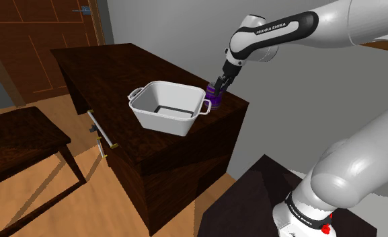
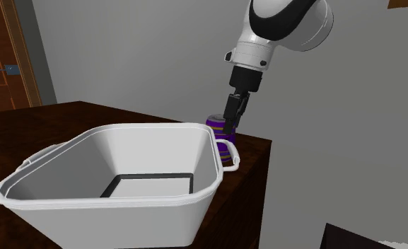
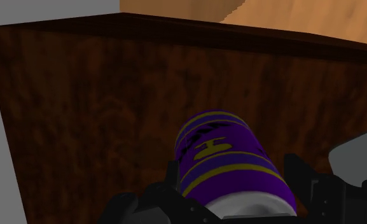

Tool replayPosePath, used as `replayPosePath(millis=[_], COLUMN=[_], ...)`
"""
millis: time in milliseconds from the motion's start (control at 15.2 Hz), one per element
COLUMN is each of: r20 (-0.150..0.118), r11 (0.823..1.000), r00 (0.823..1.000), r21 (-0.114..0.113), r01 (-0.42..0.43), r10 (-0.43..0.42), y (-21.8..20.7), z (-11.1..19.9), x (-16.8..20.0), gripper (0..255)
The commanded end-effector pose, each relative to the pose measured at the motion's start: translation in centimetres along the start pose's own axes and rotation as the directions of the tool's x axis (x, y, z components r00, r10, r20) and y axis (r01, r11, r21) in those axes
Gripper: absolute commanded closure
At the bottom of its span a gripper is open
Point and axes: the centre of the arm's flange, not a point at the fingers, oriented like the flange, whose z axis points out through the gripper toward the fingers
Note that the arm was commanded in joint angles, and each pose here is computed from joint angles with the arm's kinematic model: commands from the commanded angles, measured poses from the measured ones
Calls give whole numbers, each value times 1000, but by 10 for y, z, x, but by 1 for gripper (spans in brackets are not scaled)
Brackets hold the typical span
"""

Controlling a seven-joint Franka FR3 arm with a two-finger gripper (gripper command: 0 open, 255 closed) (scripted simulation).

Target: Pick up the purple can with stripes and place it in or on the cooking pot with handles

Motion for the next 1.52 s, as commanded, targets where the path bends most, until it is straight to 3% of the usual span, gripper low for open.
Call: replayPosePath(millis=[0,198,1452], r20=[3,3,3], r11=[1000,1000,1000], r00=[1000,1000,1000], r21=[1,1,1], r01=[0,0,0], r10=[0,0,0], y=[0,0,-6], z=[1,1,-97], x=[0,0,22], gripper=[255,255,255])
